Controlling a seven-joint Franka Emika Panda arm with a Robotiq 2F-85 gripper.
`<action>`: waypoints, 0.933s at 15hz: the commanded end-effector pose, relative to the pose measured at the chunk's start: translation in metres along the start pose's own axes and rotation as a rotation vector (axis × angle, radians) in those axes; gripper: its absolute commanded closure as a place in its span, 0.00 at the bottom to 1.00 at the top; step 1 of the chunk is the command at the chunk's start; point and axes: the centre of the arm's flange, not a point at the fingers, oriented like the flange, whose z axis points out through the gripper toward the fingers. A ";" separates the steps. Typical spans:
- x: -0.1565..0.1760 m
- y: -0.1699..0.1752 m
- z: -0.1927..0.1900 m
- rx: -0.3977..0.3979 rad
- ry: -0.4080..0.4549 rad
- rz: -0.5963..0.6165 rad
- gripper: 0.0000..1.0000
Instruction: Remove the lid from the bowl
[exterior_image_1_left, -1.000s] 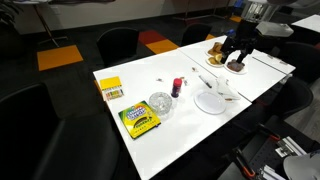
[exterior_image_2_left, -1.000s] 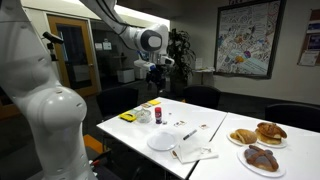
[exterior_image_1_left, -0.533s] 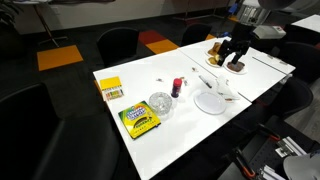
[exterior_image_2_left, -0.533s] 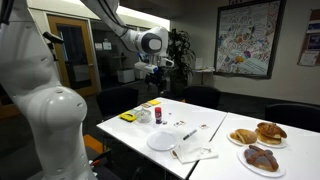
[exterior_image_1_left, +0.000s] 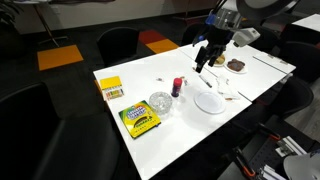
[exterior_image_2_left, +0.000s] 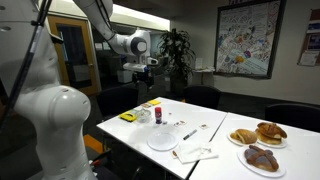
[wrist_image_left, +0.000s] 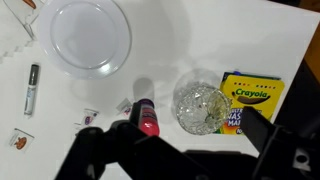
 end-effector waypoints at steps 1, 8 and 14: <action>0.039 -0.032 0.021 -0.056 0.003 -0.079 0.00; 0.031 -0.037 0.025 -0.070 -0.011 -0.094 0.00; 0.045 -0.032 0.049 -0.022 -0.038 -0.122 0.00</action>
